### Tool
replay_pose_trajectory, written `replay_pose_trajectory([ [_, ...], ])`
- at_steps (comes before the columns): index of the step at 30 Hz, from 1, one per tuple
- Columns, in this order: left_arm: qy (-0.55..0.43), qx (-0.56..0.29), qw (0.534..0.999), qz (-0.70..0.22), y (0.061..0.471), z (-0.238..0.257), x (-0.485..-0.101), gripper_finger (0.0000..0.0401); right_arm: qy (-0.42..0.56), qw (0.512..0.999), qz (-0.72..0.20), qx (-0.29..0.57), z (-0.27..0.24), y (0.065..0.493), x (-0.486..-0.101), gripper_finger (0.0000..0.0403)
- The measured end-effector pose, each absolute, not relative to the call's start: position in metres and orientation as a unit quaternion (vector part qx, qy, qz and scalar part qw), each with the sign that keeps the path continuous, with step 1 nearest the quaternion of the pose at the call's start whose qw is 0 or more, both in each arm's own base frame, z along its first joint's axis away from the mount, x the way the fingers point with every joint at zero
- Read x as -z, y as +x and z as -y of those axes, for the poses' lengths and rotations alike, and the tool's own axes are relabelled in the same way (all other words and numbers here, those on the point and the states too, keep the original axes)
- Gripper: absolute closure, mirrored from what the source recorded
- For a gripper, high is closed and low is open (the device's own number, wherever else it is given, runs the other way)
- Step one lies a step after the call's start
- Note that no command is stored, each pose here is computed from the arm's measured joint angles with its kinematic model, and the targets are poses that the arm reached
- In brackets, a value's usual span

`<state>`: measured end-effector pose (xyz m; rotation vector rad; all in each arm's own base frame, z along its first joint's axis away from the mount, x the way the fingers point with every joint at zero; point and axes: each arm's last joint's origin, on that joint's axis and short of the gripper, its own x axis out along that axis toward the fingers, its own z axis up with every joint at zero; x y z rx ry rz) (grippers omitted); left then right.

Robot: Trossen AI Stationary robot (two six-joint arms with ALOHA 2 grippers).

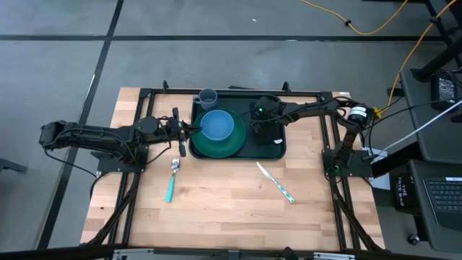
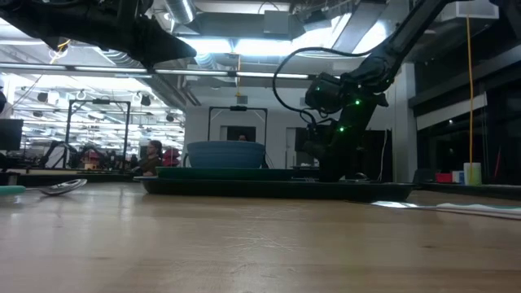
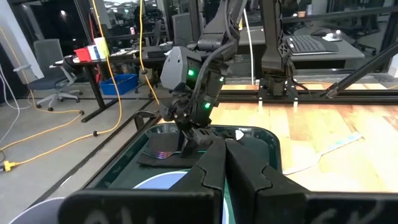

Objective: Set up tray
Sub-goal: Put the blue fork on the black table napkin

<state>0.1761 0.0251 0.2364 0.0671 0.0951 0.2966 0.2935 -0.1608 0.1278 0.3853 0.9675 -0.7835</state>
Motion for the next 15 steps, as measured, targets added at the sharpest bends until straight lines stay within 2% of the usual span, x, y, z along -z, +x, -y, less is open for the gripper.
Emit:
replay_pose_trajectory([
  [15,0.034,-0.148,0.987,-0.047,0.1761,-0.0251,-0.2364,0.0394,0.191,0.793,-0.444,0.371,0.1606,0.2932,-0.1294,0.0295],
])
